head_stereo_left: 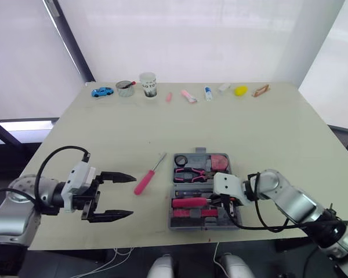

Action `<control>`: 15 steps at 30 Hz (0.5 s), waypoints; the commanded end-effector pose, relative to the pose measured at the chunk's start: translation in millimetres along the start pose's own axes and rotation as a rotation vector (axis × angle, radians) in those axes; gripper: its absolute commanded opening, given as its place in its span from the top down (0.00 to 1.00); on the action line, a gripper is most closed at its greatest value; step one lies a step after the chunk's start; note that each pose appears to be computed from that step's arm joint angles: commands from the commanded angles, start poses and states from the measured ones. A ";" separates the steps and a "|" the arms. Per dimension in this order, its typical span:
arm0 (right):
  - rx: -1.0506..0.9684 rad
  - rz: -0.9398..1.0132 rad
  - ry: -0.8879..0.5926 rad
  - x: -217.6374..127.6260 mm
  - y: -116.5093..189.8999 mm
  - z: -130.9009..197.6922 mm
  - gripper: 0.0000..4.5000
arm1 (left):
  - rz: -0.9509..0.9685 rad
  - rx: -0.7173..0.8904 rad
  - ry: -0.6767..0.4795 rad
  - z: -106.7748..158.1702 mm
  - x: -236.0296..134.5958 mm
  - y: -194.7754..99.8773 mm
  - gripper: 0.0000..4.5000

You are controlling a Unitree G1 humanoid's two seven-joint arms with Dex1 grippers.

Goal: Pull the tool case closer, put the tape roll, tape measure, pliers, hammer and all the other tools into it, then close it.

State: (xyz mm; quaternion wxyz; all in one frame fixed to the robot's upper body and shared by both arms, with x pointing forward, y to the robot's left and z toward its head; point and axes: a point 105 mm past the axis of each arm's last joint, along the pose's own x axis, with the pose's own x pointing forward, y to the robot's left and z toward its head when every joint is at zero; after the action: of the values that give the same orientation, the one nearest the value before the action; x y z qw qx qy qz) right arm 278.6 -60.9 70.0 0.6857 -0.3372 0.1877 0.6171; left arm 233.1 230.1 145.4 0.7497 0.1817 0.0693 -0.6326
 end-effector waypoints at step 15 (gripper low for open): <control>-0.019 -0.023 -0.059 -5.4 -6.3 9.4 0.14 | -0.048 0.040 -0.034 8.5 4.3 -0.5 0.00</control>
State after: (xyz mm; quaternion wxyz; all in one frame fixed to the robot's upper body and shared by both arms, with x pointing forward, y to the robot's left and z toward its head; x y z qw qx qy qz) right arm 282.5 -60.5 68.8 0.6874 -0.3372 0.1785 0.6180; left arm 236.0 226.5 147.8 0.7491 0.1814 0.0570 -0.6346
